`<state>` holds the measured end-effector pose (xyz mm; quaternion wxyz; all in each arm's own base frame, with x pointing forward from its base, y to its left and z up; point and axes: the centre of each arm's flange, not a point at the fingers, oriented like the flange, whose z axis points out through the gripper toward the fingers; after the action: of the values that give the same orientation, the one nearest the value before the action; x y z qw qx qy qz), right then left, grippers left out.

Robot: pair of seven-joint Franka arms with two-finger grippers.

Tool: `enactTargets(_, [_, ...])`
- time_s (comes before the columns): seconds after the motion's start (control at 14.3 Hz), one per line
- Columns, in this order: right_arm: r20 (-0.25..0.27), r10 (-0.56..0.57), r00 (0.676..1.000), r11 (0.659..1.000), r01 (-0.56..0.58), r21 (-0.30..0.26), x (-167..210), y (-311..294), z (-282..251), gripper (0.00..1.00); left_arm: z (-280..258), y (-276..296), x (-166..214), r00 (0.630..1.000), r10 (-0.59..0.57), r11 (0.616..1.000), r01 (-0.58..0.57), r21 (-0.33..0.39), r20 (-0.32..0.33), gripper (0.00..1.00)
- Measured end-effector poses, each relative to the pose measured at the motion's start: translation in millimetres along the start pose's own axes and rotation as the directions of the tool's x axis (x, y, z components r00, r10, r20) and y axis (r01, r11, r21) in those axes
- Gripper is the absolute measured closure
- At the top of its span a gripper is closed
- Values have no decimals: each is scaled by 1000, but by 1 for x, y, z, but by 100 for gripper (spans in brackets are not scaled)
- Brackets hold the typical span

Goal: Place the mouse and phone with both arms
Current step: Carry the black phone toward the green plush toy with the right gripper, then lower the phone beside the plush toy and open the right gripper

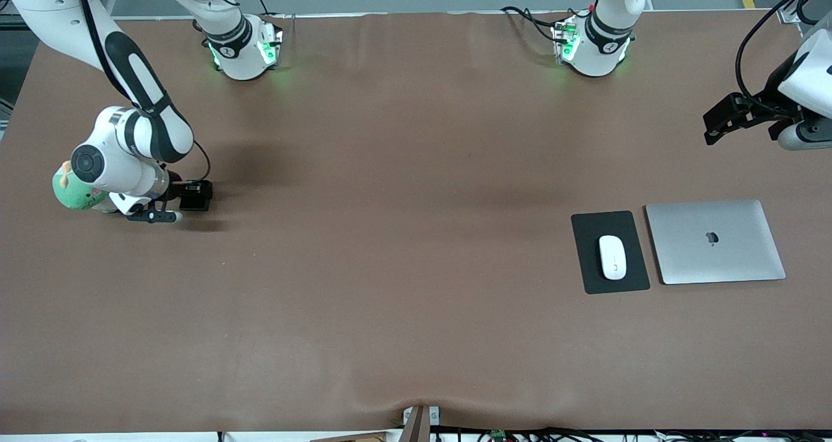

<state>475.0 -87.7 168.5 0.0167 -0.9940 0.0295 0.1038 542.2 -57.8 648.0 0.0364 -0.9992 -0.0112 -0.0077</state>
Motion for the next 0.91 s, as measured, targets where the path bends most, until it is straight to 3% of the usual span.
enactTargets(0.21, [-5, 12, 1000, 1000, -12, 2, 2, 7, 0, 0, 5, 5, 0, 1000, 3, 999, -3, -32, 15, 0])
enactTargets(0.49, [15, -7, 1000, 1000, 7, 8, 26, 0, -30, 0, 11, 9, 0, 999, 7, 998, -5, -66, 32, 0])
enactTargets(0.91, [40, -51, 998, 999, 50, 12, 73, -19, -124, 0, 11, 9, 0, 999, 7, 998, -5, -66, 32, 0])
